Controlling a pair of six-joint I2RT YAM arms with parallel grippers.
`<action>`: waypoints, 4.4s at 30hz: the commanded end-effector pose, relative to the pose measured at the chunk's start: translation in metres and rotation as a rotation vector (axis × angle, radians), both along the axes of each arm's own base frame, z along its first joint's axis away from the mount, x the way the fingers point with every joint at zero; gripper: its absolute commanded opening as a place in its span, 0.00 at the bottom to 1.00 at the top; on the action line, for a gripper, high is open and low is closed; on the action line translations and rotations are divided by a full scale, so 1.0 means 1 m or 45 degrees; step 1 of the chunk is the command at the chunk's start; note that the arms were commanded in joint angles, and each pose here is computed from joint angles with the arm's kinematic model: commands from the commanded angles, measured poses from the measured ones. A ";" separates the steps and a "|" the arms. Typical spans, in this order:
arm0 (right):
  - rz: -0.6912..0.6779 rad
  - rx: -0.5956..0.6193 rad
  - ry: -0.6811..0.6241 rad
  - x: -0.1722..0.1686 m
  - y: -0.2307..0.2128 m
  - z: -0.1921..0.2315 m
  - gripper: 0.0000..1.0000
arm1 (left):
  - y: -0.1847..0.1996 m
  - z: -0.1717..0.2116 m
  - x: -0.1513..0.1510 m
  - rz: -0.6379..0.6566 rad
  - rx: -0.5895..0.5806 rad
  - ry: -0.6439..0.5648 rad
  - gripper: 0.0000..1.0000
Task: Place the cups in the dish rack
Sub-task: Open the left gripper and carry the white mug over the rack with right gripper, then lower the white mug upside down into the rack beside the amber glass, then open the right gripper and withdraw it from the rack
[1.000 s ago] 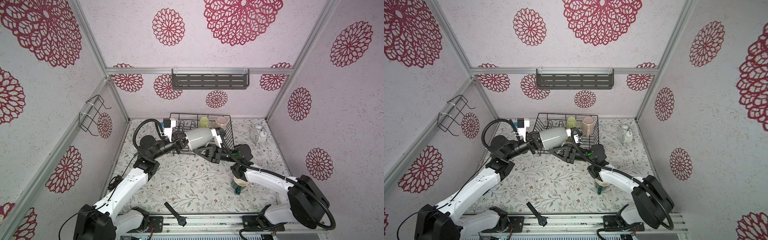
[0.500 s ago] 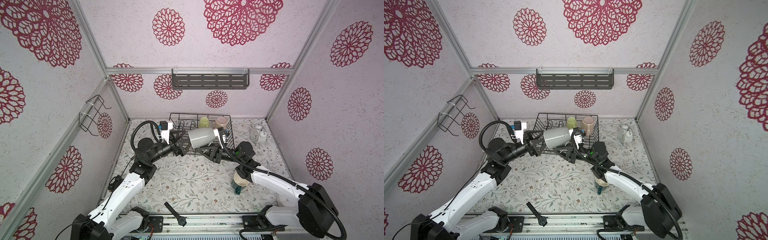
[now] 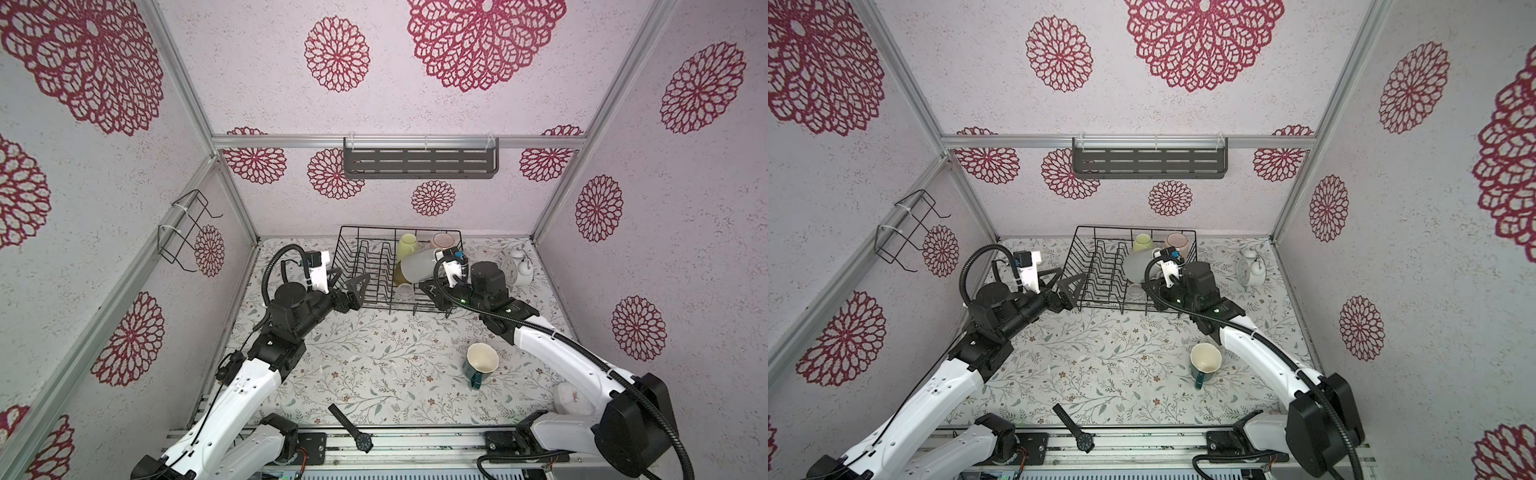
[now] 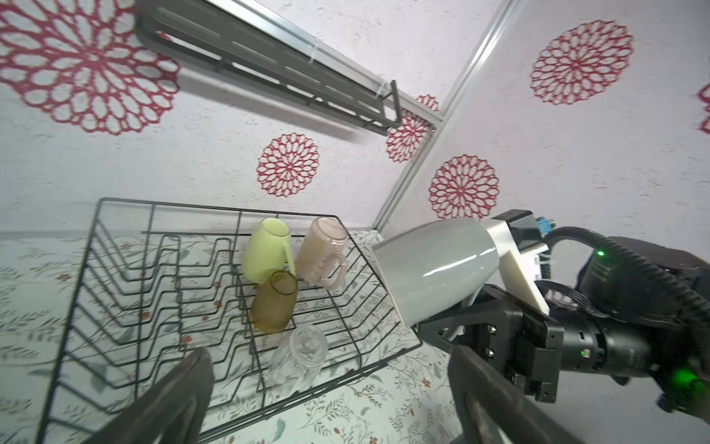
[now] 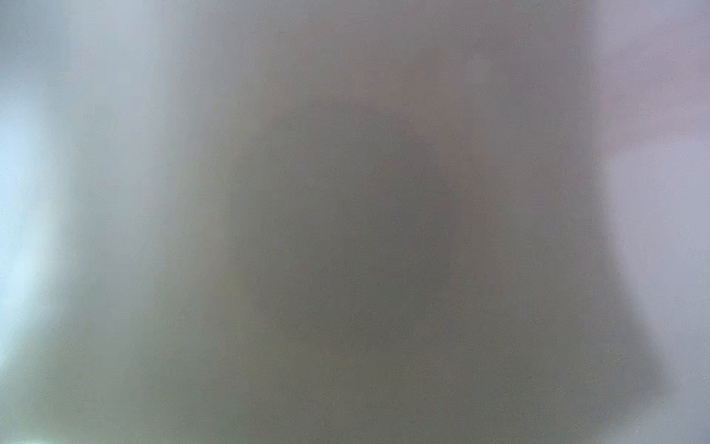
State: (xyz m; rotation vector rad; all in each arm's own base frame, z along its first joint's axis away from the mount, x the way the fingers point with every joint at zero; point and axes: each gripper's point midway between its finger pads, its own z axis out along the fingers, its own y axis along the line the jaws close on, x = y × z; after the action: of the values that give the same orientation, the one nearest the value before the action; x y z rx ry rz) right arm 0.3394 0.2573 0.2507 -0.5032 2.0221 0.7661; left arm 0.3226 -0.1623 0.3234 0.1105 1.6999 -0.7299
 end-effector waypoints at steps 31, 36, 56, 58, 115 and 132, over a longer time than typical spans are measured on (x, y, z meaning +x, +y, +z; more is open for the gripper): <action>-0.346 -0.787 0.260 0.137 -0.070 -0.141 0.00 | 0.112 -0.058 -0.019 0.682 0.253 0.214 0.97; -0.357 -0.804 0.268 0.143 -0.074 -0.148 0.00 | 0.112 -0.055 -0.019 0.683 0.258 0.208 0.97; -0.384 -0.821 0.363 0.139 -0.091 -0.159 0.27 | 0.111 -0.047 -0.021 0.665 0.247 0.206 0.97; -0.390 -0.831 0.359 0.139 -0.092 -0.158 0.31 | 0.110 -0.048 -0.021 0.664 0.244 0.204 0.97; -0.737 -0.457 0.018 0.056 -0.145 0.012 0.80 | 0.046 -0.038 -0.013 0.246 0.182 0.270 0.97; -0.901 -0.240 0.791 -0.111 -0.185 -0.080 0.99 | 0.019 -0.053 0.011 0.222 0.315 0.192 0.97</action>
State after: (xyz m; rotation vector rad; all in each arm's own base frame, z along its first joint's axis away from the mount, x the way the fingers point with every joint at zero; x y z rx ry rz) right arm 0.2628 0.0713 0.1880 0.3659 2.4583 0.2759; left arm 0.3267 -0.1365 0.2576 0.0437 1.9624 -0.4221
